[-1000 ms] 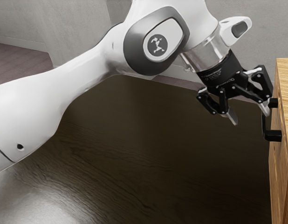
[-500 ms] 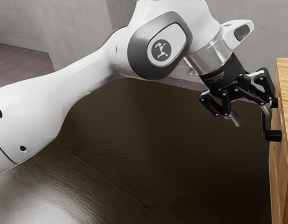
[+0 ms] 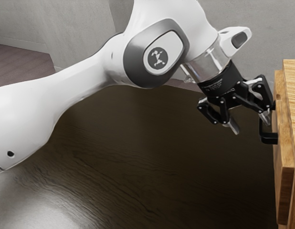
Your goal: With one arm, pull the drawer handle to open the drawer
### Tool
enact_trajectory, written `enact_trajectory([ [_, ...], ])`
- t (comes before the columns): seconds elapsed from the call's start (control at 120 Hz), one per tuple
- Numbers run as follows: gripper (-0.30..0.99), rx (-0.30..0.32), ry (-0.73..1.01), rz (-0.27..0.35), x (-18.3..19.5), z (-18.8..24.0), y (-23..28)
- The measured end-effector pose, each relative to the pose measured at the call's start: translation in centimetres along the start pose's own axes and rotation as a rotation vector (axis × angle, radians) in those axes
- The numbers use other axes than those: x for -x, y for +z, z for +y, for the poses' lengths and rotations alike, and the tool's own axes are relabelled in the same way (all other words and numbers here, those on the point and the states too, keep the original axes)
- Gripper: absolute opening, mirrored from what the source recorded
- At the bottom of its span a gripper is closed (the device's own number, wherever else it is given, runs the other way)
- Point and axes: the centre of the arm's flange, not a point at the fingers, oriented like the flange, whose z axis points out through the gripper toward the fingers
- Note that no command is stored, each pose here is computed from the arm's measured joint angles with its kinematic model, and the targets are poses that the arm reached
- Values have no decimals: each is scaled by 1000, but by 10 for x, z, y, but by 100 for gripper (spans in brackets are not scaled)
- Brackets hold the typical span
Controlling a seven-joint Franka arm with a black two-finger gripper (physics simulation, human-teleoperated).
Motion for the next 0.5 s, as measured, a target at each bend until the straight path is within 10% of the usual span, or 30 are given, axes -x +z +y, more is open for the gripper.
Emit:
enact_trajectory([
  [0.5,41,-1,-24,18,5,-18,-8],
])
